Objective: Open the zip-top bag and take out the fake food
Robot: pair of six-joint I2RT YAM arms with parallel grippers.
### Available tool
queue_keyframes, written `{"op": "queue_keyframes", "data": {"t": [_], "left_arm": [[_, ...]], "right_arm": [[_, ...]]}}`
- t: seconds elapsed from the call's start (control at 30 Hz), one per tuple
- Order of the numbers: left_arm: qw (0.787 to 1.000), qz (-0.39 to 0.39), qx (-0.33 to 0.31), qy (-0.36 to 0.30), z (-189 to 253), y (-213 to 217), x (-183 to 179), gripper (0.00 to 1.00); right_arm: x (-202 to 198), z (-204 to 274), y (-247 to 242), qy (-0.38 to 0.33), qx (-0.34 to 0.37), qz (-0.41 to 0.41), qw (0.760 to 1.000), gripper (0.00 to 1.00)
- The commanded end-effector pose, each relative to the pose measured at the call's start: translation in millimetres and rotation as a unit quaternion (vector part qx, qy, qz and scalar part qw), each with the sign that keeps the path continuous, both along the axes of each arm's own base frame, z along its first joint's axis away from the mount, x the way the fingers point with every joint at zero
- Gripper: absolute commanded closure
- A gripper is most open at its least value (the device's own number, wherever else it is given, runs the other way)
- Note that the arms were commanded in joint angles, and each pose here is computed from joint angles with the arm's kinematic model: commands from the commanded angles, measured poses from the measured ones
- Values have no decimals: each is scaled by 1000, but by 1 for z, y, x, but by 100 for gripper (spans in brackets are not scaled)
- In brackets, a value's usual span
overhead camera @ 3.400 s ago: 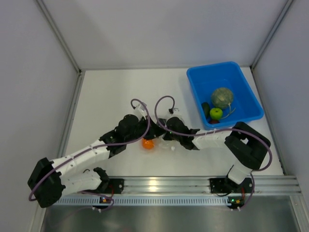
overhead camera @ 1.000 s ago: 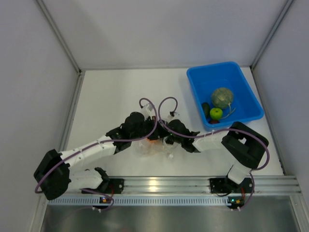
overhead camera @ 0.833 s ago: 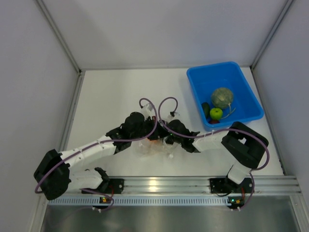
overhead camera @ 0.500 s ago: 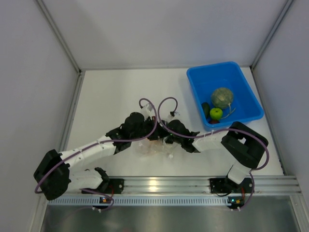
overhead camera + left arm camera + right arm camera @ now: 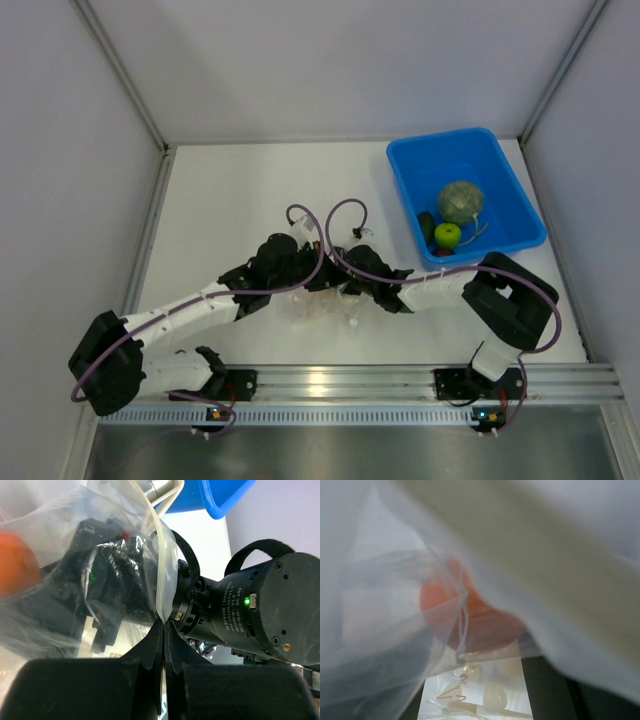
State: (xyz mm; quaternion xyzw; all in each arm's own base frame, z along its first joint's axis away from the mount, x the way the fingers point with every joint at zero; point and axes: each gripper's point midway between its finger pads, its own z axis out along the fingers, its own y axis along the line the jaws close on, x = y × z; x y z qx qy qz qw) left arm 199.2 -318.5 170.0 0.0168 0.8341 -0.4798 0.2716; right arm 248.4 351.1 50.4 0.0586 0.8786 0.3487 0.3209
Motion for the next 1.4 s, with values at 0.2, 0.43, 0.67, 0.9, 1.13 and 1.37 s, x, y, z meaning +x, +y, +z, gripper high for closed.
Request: {"op": "queue_keyframes", "data": {"t": [0.2, 0.43, 0.67, 0.9, 1.13, 1.37], "left_arm": [[999, -8, -29, -19, 16, -1, -3, 100], [999, -14, -37, -14, 14, -3, -6, 100], [999, -24, -47, -5, 12, -6, -9, 100], [999, -26, -47, -2, 10, -4, -12, 100], [998, -27, -49, 1, 8, -4, -13, 100], [998, -29, -51, 1, 8, -3, -16, 100]], "right_arm": [[33, 49, 23, -24, 74, -44, 996, 23], [46, 32, 26, 4, 62, -69, 996, 20], [52, 10, 28, 26, 57, -92, 994, 21], [64, 0, 16, 40, 75, -126, 988, 16], [73, -9, -12, 53, 85, -195, 976, 17], [78, -30, -28, 80, 68, -230, 968, 14]]}}
